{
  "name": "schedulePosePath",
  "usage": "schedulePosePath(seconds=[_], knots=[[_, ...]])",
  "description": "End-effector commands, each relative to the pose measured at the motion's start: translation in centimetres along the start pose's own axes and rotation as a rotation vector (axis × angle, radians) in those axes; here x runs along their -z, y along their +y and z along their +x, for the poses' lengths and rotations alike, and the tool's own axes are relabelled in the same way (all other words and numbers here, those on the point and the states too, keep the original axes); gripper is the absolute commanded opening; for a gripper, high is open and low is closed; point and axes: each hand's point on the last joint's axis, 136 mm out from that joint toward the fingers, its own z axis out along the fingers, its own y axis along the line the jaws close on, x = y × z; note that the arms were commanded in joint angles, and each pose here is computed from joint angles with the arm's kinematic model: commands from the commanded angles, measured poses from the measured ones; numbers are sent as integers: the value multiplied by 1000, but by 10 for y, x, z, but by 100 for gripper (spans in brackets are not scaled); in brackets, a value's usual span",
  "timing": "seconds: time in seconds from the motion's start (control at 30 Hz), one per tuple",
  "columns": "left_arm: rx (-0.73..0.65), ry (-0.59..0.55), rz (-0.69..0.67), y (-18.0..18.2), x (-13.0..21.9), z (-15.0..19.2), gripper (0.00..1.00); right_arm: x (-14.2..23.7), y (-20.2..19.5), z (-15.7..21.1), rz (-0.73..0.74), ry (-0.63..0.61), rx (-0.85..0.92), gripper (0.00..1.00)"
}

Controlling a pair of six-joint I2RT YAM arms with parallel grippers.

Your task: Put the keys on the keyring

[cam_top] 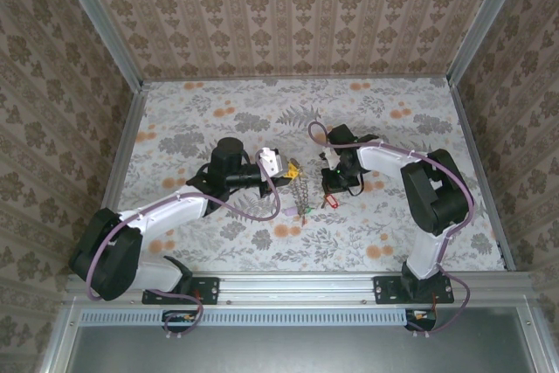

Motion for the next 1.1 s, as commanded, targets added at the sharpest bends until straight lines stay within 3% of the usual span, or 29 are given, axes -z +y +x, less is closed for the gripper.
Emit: schedulePosePath(seconds=[0.0,0.23,0.4,0.77,1.07], knots=[[-58,-51,-18,7,4,-24,0,6,-5,4,25,-7,4,7],[-59,-52,-19,8,4,-24,0,18,0,-2,7,-93,45,2],[-54,-54,-10,7,3,-24,0,61,19,-15,-66,-356,160,0],[-55,-82,46,-3,-4,-31,0,174,66,4,-190,-861,488,0],[-50,-107,85,-10,-15,-38,0,206,93,11,-178,-978,620,0]])
